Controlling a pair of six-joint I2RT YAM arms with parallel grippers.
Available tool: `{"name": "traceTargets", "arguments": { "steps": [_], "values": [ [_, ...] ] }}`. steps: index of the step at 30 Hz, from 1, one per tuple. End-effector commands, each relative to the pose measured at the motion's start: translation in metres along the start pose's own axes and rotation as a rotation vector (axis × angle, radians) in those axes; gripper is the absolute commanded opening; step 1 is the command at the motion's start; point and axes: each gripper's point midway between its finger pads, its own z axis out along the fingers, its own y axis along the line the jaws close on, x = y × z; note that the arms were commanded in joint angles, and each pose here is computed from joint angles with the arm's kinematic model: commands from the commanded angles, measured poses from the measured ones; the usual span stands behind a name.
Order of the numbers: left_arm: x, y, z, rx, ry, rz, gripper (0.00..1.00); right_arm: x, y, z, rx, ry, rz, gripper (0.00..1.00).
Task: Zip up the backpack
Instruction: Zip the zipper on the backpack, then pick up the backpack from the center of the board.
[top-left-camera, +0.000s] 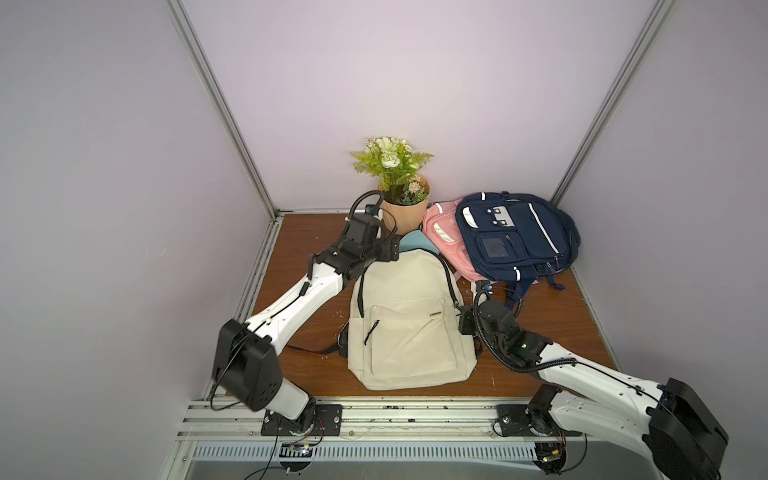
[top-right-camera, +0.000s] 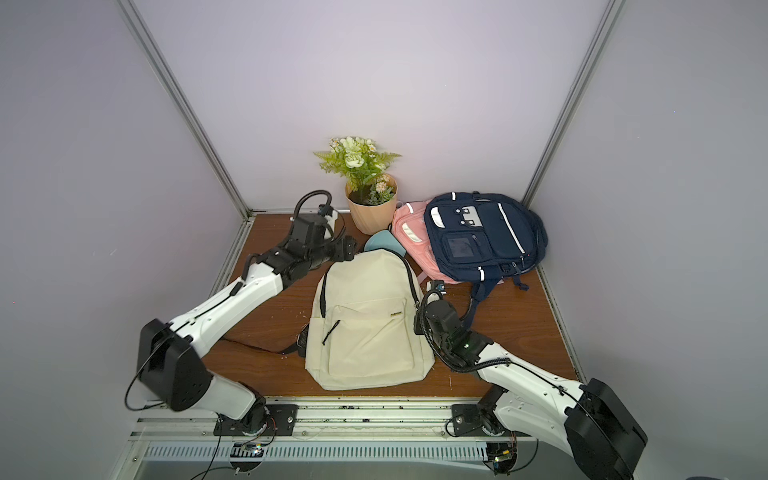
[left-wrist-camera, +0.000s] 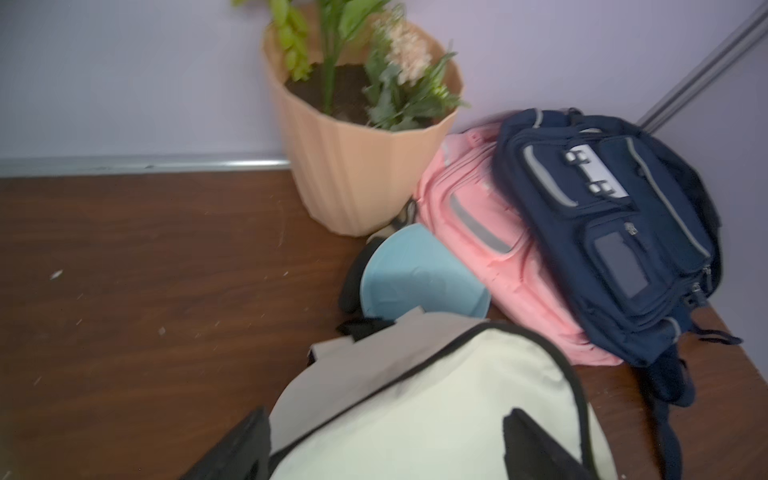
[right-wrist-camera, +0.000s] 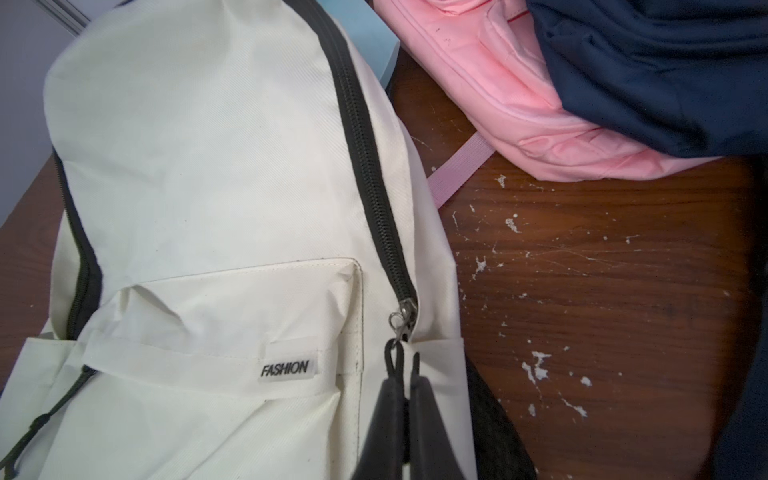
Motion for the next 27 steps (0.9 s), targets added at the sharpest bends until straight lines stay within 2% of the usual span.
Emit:
{"name": "traceTargets", "arguments": {
  "steps": [1, 3, 5, 8, 11, 13, 16, 21, 24, 27],
  "values": [
    [0.072, 0.051, -0.019, -0.174, 0.098, -0.180, 0.94, -0.016, 0.004, -0.002, 0.006, -0.047, 0.045, 0.00],
    [0.113, 0.069, -0.027, -0.203, 0.148, -0.218, 0.95, -0.014, 0.002, -0.003, 0.010, -0.039, 0.033, 0.07],
    [0.150, 0.083, -0.033, -0.223, 0.199, -0.240, 0.97, -0.013, -0.002, -0.005, 0.027, -0.033, 0.020, 0.25],
    [0.185, 0.097, -0.037, -0.238, 0.234, -0.271, 0.99, -0.009, -0.008, -0.008, 0.037, -0.018, 0.008, 0.52],
    [0.207, 0.098, -0.034, -0.211, 0.273, -0.275, 1.00, 0.002, -0.009, -0.006, 0.013, 0.026, -0.010, 0.66],
    [0.219, 0.097, -0.029, -0.195, 0.307, -0.275, 1.00, 0.012, -0.007, -0.003, -0.022, 0.068, -0.016, 0.70],
    [0.236, 0.097, -0.022, -0.193, 0.362, -0.256, 0.98, 0.032, -0.004, 0.004, -0.068, 0.143, -0.019, 0.72],
    [0.250, 0.093, -0.010, -0.168, 0.406, -0.249, 0.88, 0.059, -0.008, 0.013, -0.065, 0.233, -0.032, 0.70],
    [0.250, 0.090, -0.006, -0.161, 0.413, -0.252, 0.74, 0.064, -0.005, 0.016, -0.079, 0.256, -0.054, 0.60],
    [0.244, 0.086, -0.004, -0.147, 0.398, -0.248, 0.61, 0.064, 0.004, 0.015, -0.127, 0.264, -0.064, 0.41]
  ]
}}
